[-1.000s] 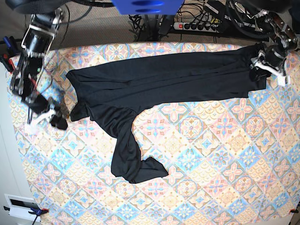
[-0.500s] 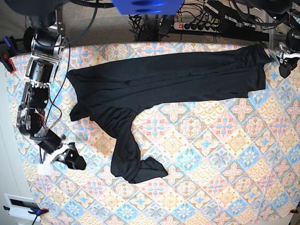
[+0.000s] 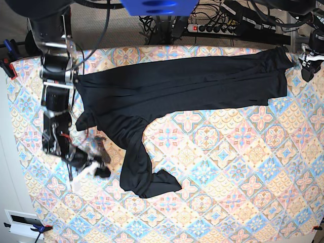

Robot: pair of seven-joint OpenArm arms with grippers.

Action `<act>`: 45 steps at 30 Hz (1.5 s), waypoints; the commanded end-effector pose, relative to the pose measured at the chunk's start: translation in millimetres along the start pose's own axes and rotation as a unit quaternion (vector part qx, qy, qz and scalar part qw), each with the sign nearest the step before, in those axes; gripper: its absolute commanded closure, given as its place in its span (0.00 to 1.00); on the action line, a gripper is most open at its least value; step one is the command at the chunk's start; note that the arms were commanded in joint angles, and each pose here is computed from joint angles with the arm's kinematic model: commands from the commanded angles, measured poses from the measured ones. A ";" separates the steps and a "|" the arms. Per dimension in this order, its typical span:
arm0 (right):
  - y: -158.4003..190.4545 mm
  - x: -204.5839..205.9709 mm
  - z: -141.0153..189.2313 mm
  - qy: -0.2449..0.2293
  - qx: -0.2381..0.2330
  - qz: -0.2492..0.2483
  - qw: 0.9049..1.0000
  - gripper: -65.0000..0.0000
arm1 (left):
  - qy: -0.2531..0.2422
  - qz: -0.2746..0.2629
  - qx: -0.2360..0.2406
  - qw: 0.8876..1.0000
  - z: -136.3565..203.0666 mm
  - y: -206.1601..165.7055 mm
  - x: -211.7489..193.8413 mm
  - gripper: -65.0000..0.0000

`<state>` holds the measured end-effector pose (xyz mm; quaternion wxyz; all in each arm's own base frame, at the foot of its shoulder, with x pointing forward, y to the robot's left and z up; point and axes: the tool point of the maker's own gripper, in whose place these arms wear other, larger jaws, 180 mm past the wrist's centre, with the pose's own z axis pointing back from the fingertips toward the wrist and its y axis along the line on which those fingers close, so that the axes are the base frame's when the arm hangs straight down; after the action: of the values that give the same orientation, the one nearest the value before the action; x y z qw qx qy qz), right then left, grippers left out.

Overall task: Layout the t-shirt on the table in an organized manner, then fold the t-shirt properly
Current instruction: 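Move the right gripper to the hanging sleeve flap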

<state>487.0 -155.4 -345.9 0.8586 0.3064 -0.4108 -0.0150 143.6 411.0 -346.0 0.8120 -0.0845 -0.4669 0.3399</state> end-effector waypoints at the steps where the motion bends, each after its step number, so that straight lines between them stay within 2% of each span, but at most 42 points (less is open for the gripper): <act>1: 12.4 5.6 -7.9 -0.009 0.015 0.002 1.000 0.68 | -0.024 -0.014 -0.006 1.000 4.4 -2.9 18.2 0.42; 4: 18.2 -15.7 -23.6 0.006 0.017 -0.013 1.000 0.68 | -0.024 -0.014 -0.006 1.000 4.4 -2.9 18.2 0.42; 7: 26.0 -19.7 -32.9 -0.002 0.020 -0.010 1.000 0.68 | -0.024 -0.014 -0.006 1.000 4.4 -2.9 18.2 0.42; 11: 35.3 -17.3 -42.3 -0.021 0.017 0.014 1.000 0.68 | -0.026 -0.014 -0.006 1.000 4.4 -2.9 18.8 0.42; 17: 31.0 -7.8 -42.6 -0.049 0.000 0.045 0.998 0.68 | -0.025 -0.015 -0.004 1.000 4.7 -2.2 18.4 0.42; 20: 17.1 -4.5 -42.1 -0.055 -0.039 0.029 0.997 0.68 | -0.027 -0.015 -0.005 1.000 4.4 -2.5 19.0 0.42; 22: 12.0 9.8 -41.2 -0.072 -0.061 0.024 0.995 0.68 | -0.027 -0.014 -0.005 1.000 4.1 -2.8 19.4 0.42; 28: 32.4 67.4 -39.0 -0.116 -0.048 0.045 0.991 0.68 | -0.028 -0.014 -0.005 0.999 3.9 -3.0 20.3 0.42; 39: 31.9 63.7 -40.6 -0.111 -0.048 0.042 0.992 0.68 | -0.028 -0.014 -0.005 0.999 3.9 -3.0 20.3 0.42; 45: 20.1 37.6 -47.2 -0.080 -0.057 0.020 0.995 0.68 | -0.028 -0.015 -0.005 0.999 4.0 -2.9 20.9 0.42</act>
<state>523.3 -122.3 -361.7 0.8582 0.2427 -0.4496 -0.0502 144.0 411.4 -345.5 0.8118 -0.0840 -0.4676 0.3395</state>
